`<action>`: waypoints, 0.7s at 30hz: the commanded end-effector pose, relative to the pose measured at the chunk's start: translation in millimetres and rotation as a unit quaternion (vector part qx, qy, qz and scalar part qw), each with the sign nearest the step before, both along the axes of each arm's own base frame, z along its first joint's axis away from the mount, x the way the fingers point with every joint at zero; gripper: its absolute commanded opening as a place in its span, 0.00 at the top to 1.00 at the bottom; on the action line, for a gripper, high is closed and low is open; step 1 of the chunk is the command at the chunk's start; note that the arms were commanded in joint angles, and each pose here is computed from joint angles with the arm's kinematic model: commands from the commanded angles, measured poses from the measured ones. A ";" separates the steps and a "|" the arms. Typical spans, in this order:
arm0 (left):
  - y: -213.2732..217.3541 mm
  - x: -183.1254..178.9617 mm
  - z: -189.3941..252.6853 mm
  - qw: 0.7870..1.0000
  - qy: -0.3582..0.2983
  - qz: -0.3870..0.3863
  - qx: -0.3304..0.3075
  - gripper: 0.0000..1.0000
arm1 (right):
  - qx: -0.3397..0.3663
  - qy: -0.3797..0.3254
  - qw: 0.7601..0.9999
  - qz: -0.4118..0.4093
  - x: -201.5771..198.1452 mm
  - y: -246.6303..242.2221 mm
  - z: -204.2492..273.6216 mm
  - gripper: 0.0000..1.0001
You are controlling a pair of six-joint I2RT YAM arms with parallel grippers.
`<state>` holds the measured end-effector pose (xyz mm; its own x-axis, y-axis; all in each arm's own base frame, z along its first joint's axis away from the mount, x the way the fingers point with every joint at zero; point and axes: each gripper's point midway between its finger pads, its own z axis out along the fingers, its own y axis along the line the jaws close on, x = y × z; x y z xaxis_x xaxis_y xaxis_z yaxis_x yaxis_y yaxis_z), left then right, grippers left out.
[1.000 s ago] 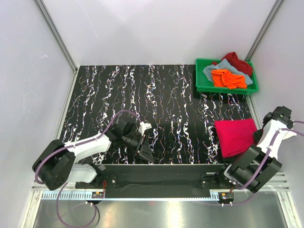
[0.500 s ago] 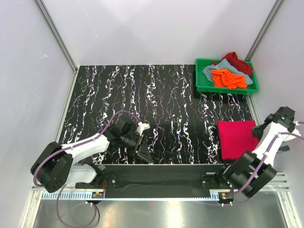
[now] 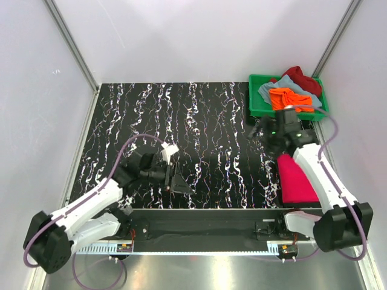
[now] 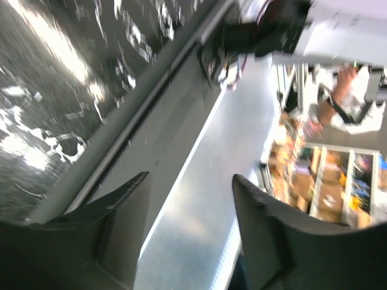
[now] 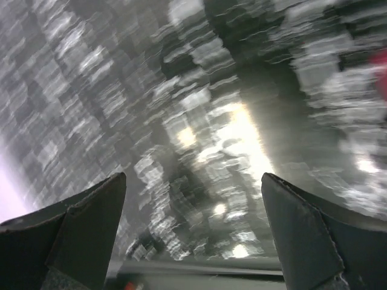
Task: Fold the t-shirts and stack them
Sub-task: Reset both grippers
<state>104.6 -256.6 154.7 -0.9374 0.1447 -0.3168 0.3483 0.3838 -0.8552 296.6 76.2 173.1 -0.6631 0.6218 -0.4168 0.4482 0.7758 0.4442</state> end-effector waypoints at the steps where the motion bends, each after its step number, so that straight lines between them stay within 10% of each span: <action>1: 6.5 16.2 10.8 0.998 -0.037 0.053 0.005 0.35 | 0.163 -0.090 0.978 0.094 8.7 94.1 32.2 0.00; 7: 31.0 11.2 24.0 0.986 -0.097 0.131 -0.046 0.20 | 0.311 -0.118 0.921 0.201 -34.7 170.5 13.3 0.00; 21: 38.4 13.2 17.3 0.932 -0.061 0.218 -0.283 0.10 | 0.448 -0.159 0.870 0.131 -127.7 127.0 -33.5 0.00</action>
<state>113.5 -221.8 138.1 -0.8768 -0.3224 -0.3569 0.2869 0.2449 -0.9261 175.9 205.7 133.2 -0.7791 0.6232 -0.0673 0.0677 0.1904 0.9794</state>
